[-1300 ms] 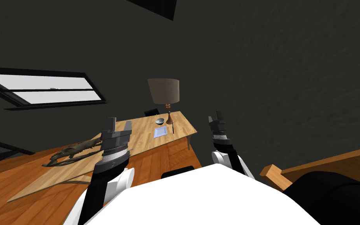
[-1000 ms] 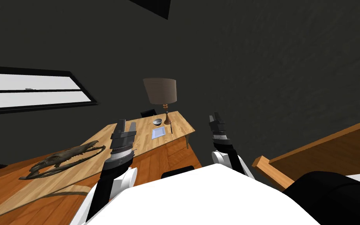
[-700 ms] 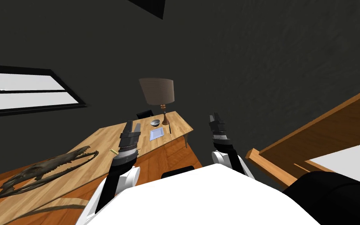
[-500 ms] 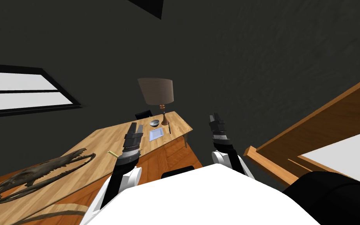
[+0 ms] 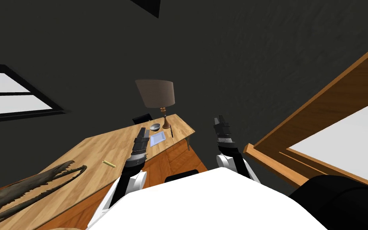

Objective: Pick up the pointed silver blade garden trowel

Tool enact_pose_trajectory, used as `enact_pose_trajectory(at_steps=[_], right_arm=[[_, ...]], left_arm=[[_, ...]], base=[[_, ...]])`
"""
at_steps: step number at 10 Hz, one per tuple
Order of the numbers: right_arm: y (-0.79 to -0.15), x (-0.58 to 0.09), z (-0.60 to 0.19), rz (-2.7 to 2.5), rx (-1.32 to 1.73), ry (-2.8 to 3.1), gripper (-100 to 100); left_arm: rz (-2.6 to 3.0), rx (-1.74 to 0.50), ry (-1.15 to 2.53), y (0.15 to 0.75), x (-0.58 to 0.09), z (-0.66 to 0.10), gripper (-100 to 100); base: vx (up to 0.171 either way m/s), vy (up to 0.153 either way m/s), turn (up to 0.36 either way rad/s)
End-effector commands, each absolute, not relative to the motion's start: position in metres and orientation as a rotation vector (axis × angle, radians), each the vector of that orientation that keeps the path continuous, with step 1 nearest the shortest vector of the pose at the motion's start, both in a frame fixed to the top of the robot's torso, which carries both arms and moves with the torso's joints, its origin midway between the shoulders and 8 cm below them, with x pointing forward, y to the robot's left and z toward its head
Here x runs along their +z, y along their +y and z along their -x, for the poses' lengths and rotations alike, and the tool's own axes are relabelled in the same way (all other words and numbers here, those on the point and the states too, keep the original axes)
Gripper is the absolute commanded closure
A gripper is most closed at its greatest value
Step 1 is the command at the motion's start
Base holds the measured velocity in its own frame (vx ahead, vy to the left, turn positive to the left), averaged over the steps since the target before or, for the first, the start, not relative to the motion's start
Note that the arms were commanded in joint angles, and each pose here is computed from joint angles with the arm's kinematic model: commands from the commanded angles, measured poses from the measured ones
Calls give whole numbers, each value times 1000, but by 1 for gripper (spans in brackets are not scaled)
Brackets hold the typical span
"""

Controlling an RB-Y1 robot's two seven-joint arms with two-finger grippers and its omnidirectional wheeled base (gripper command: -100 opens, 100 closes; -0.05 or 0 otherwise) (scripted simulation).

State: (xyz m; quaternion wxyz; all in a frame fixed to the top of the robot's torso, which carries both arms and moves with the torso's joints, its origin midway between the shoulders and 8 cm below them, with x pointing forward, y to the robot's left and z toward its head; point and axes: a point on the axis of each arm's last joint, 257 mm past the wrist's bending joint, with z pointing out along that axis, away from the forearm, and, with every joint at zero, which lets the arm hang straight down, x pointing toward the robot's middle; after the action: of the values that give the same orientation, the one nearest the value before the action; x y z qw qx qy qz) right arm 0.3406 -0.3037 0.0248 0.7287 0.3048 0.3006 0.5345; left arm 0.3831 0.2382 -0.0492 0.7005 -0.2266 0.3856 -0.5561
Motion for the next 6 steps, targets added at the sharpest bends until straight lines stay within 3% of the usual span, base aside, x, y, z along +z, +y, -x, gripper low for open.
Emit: enact_pose_trajectory(at_steps=[1,6], right_arm=[[-304,25,-341,-671,1178,662,0],[-304,25,-341,-671,1178,662,0]], left_arm=[[491,-1236,887,232,-63,-388,-100],[497,-1207,980,226,-110,-400,-100]], base=[[5,54,-176],[-1,48,-163]])
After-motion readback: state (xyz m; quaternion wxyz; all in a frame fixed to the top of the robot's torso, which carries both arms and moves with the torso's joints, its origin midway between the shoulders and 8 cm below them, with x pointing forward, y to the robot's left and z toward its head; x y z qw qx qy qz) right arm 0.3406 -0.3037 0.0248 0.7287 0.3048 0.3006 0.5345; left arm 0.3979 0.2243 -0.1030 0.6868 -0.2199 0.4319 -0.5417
